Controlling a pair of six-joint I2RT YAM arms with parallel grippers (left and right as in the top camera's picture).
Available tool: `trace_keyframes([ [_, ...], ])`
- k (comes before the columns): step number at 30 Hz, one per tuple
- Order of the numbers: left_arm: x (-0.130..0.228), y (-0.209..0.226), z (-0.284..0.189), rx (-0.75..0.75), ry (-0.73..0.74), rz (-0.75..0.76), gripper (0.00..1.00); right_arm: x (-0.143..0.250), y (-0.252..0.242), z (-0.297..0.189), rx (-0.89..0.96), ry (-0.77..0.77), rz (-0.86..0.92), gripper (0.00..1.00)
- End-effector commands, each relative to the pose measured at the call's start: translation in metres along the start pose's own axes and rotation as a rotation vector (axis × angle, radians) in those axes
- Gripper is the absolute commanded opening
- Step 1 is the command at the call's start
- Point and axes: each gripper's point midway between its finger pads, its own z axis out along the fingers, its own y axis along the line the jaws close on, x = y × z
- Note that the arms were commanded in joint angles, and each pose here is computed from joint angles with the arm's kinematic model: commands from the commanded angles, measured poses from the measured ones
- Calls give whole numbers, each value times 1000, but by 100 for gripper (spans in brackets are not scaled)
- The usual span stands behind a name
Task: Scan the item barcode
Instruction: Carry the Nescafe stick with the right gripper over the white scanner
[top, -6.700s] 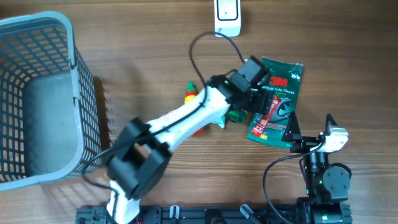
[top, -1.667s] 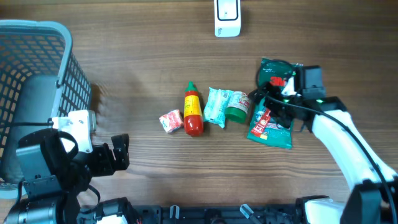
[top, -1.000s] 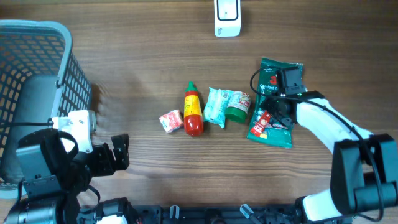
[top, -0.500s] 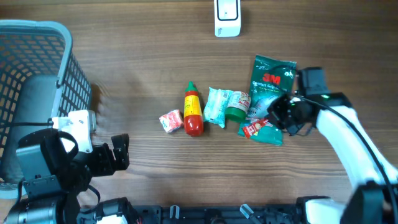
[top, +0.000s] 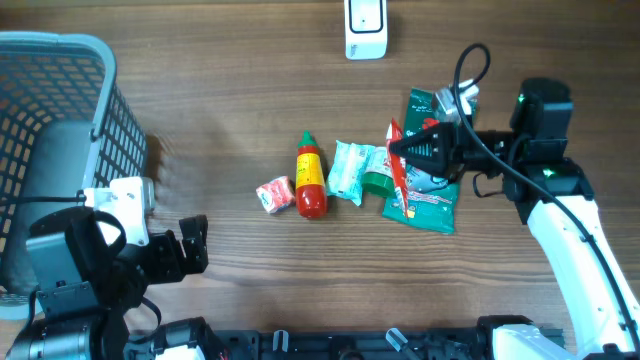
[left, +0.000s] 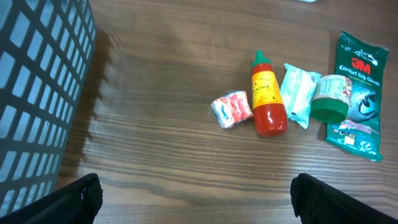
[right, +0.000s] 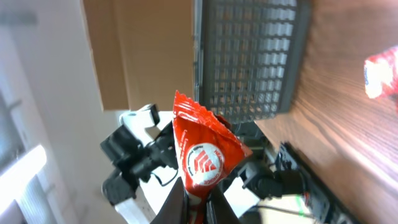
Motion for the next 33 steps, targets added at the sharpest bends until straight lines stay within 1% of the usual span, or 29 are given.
trace_keyframes([
  [1, -1, -2, -2, 12, -12, 21, 100, 8, 25, -1, -47, 72, -20, 4],
  [8, -1, -2, -2, 12, -12, 21, 100, 1, 32, -1, -42, 46, -39, 4],
  [9, -1, -2, -2, 12, -12, 21, 100, -6, 31, -1, -32, 5, -101, 4],
  [10, -1, -2, -2, 12, -12, 21, 100, -17, 29, -1, -10, -61, -209, 4],
  [11, -1, -2, -2, 12, -12, 21, 100, -42, 17, -4, 67, -201, -308, 4],
  [13, -1, -2, -2, 12, -12, 21, 100, -67, -14, -15, 201, -370, -200, 5],
  [14, -1, -2, -2, 12, -12, 21, 100, -80, -37, -26, 299, -472, -119, 5],
  [16, -1, -2, -2, 12, -12, 21, 100, -97, -81, -60, 520, -684, 16, 5],
  [17, -1, -2, -2, 12, -12, 21, 100, -101, -91, -72, 582, -747, 40, 5],
  [20, -1, -2, -2, 12, -12, 21, 100, -114, -103, -99, 692, -892, 46, 5],
  [22, -1, -2, -2, 12, -12, 21, 100, -125, -114, -115, 740, -996, 92, 5],
  [24, -1, -2, -2, 12, -12, 21, 100, -137, -125, -119, 745, -1028, 110, 5],
  [27, -1, -2, -2, 12, -12, 21, 100, -161, -149, -115, 735, -1029, 148, 5],
  [29, -1, -2, -2, 12, -12, 21, 100, -187, -160, -105, 735, -1008, 158, 5],
  [33, -1, -2, -2, 12, -12, 21, 100, -239, -158, -79, 726, -977, 115, 4],
])
